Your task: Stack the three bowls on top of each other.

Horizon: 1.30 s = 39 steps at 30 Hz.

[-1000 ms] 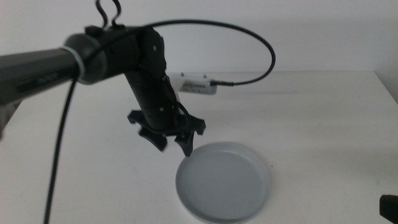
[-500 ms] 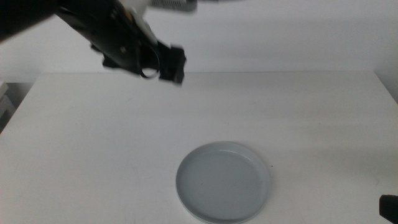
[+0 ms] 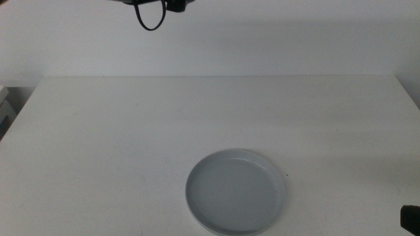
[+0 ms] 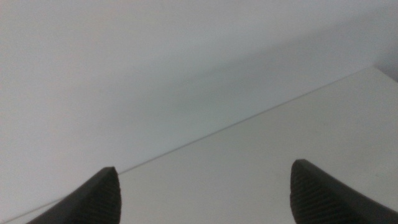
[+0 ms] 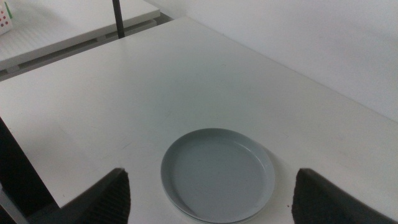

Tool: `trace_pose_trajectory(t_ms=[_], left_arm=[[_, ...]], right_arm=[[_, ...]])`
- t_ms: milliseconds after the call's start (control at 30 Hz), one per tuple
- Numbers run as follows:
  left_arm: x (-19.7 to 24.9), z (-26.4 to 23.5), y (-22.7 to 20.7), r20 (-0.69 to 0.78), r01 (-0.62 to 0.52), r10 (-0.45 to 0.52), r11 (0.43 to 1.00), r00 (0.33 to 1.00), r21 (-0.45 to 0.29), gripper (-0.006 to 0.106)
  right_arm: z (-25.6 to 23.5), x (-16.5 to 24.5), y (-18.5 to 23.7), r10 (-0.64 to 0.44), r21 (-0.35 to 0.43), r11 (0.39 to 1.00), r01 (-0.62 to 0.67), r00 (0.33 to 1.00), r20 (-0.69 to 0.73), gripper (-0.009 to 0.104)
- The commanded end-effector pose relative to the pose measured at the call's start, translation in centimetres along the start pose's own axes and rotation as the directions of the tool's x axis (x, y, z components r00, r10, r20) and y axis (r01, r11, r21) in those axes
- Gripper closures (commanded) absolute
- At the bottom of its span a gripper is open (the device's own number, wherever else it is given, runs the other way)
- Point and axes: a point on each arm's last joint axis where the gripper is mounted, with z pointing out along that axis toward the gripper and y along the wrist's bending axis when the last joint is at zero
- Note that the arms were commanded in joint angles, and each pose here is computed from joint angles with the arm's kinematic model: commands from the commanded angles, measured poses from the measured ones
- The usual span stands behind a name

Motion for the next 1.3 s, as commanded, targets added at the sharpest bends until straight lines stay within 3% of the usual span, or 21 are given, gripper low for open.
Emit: trace_pose_trajectory(t_ms=[0,433,700,800,867,933,1067,1267], left_arm=[[-2.5,-2.6,0.5,0.16,0.01,-0.008,1.0,0.987,-0.013,0.012],[-2.9,-4.8,2.0,0.225,0.025,-0.011,0.998,0.974,-0.059,0.012],[0.9,-7.3,1.7,0.183,0.021,-0.009,0.998,0.983,-0.06,0.012],[2.6,-8.8,1.7,0.166,0.022,-0.011,0.998,0.986,-0.063,0.012],[3.6,-9.8,2.3,0.162,0.032,-0.018,0.996,0.987,-0.089,0.012],[4.6,-10.9,3.2,0.16,0.049,-0.028,0.99,0.987,-0.13,0.012],[7.3,-13.8,5.3,0.168,0.095,-0.054,0.965,0.984,-0.245,0.012],[12.3,-17.4,5.1,0.241,0.132,-0.056,0.94,0.969,-0.314,0.012]], right_arm=[[-0.2,-1.2,-0.2,-0.005,0.018,1.0,0.004,0.997,0.079,0.027],[-0.2,-1.1,-0.4,-0.033,0.042,0.999,0.031,0.997,0.069,0.027],[1.3,1.1,-0.8,-0.041,0.061,0.997,0.04,0.999,-0.001,0.027],[1.6,1.5,-1.7,-0.149,0.161,0.976,0.148,0.989,-0.005,0.027],[1.6,0.7,-2.7,-0.261,0.284,0.93,0.232,0.963,0.066,0.027],[1.4,-0.2,-3.2,-0.294,0.375,0.902,0.213,0.94,0.172,0.027],[1.4,-1.1,-4.8,-0.195,0.477,0.879,0.011,0.921,0.338,0.027],[1.5,2.8,-6.2,-0.122,0.605,0.792,-0.084,0.949,0.291,0.027]])
